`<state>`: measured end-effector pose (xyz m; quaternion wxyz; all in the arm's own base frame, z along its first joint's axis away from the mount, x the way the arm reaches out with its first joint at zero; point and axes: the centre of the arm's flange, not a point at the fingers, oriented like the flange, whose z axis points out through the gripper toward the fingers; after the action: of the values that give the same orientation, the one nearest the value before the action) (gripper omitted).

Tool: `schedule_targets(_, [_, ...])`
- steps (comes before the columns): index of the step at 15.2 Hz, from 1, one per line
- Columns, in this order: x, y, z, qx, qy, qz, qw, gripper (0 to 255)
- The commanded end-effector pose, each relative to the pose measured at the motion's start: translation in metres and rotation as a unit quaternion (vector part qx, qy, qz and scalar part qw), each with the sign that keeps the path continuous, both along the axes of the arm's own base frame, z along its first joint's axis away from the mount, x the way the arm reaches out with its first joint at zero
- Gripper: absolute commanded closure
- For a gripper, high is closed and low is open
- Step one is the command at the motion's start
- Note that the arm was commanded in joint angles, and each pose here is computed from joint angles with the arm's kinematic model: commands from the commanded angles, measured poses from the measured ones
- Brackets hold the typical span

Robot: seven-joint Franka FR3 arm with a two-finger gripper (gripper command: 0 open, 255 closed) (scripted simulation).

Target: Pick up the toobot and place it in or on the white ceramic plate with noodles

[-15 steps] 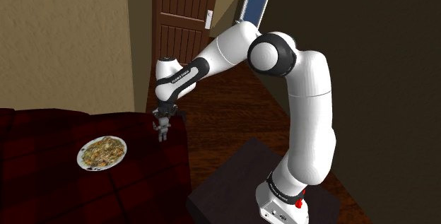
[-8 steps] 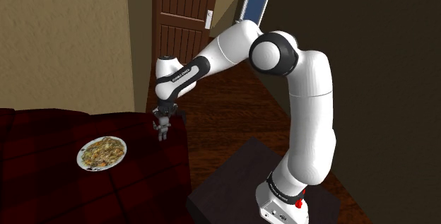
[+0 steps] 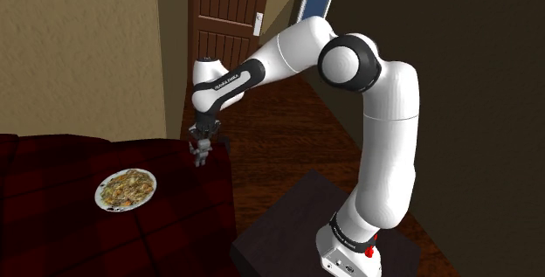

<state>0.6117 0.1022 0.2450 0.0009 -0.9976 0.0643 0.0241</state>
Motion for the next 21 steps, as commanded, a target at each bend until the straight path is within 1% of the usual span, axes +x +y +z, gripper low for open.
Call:
schedule_targets(1, [0.0,0.0,0.011,0.0,0.0,0.0,1.0,255])
schedule_targets(11, [0.0,0.0,0.061,0.0,0.0,0.0,1.0,255])
schedule_targets(21, [0.043,0.125,0.065,0.0,0.0,0.0,1.0,255])
